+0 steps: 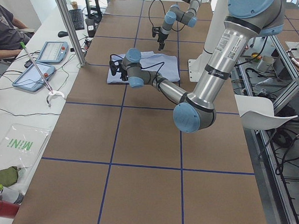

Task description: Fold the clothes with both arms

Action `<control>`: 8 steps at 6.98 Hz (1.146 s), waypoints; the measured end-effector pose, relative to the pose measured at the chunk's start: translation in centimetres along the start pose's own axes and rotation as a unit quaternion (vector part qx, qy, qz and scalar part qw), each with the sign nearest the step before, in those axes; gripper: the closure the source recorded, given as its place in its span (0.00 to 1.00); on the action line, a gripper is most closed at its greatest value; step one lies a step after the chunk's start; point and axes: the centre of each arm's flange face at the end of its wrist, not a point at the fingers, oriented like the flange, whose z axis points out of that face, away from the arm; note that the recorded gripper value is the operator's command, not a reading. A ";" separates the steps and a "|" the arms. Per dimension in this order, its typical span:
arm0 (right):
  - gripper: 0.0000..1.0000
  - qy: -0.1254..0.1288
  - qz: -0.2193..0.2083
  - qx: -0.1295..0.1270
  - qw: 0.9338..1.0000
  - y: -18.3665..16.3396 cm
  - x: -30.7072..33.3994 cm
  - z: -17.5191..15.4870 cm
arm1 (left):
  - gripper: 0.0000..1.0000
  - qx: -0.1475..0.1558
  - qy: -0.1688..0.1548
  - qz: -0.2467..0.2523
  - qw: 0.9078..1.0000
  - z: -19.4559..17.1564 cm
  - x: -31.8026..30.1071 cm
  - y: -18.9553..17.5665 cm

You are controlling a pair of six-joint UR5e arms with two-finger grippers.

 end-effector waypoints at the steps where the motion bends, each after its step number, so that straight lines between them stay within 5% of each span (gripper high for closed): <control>1: 0.00 0.002 0.002 0.002 1.000 -1.6 -2.2 0.5 | 0.50 -0.004 0.000 0.000 1.000 -0.7 -0.6 0.3; 5: 0.00 0.024 -0.008 0.000 1.000 -4.5 -3.4 2.5 | 0.50 -0.008 0.000 -0.001 1.000 -2.3 -1.4 0.8; 8: 0.00 0.056 -0.024 -0.004 0.998 -6.9 3.2 4.5 | 0.51 -0.010 -0.002 -0.003 1.000 -2.8 -1.3 0.4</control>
